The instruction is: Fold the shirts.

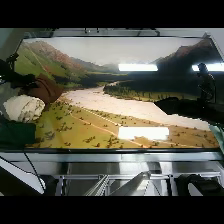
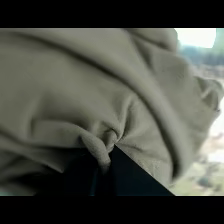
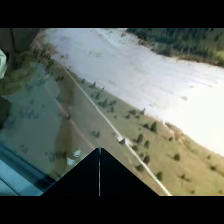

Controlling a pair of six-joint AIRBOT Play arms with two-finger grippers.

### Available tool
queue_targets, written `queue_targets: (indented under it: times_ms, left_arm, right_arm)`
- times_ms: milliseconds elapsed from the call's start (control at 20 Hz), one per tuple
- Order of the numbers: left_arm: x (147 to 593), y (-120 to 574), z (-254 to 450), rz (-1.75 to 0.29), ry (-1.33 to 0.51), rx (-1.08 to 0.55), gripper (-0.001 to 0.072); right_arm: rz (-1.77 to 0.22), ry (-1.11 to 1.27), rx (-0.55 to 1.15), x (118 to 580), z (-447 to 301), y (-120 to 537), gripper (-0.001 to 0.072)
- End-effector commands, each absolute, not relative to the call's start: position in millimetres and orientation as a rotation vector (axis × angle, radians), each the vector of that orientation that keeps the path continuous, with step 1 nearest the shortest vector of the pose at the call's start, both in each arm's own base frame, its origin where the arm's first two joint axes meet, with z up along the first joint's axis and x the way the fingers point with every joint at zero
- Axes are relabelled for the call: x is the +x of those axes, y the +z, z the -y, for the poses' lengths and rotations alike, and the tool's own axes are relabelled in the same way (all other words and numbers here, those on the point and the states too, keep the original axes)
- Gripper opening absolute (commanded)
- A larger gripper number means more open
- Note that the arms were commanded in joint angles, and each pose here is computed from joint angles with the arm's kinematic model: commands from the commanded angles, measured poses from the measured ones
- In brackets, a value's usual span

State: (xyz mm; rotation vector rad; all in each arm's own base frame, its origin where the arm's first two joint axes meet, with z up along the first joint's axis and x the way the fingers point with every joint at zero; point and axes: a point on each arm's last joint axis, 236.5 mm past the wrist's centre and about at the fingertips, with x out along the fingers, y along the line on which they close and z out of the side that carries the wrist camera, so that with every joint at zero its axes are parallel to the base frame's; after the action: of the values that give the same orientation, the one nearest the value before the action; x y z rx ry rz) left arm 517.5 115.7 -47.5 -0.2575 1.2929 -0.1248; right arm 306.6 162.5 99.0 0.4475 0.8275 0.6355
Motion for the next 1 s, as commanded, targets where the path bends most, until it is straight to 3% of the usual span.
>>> queue_targets:
  times_ms: [0, 150, 350, 500, 700, 750, 800, 850, 900, 950]
  left_arm:
    - [546, 1, -24, -1.177, -0.415, -0.378, 0.0017]
    - [550, 114, 82, -0.947, -0.729, -0.489, 0.0017]
    - [484, 191, 203, -0.848, -1.015, -0.314, 0.0018]
    - [436, 196, 266, -0.917, -1.123, -0.298, 0.0017]
    - [383, 152, 312, -1.115, -1.171, -0.306, 0.0015]
    - [375, 139, 314, -1.156, -1.168, -0.293, 0.0225]
    - [372, 132, 315, -1.187, -1.156, -0.308, 0.0483]
    - [372, 131, 313, -1.206, -1.14, -0.325, 0.0662]
    - [373, 132, 306, -1.231, -1.119, -0.354, 0.0716]
    - [371, 134, 295, -1.258, -1.103, -0.372, 0.0715]
  right_arm:
    - [-0.824, 0.634, 0.448, 307, -162, 99, 0.002]
    - [-0.825, 0.635, 0.448, 307, -163, 99, 0.002]
    - [-0.821, 0.639, 0.46, 307, -164, 101, 0.002]
    - [-0.811, 0.678, 0.532, 304, -174, 113, 0.002]
    - [-0.813, 0.709, 0.612, 301, -183, 124, 0.002]
    - [-0.823, 0.708, 0.62, 300, -183, 123, 0.002]
    - [-0.834, 0.714, 0.621, 297, -183, 122, 0.0021]
    - [-0.845, 0.719, 0.62, 295, -183, 121, 0.0021]
    - [-0.863, 0.715, 0.609, 292, -178, 117, 0.0053]
    - [-0.886, 0.702, 0.591, 290, -171, 111, 0.0205]
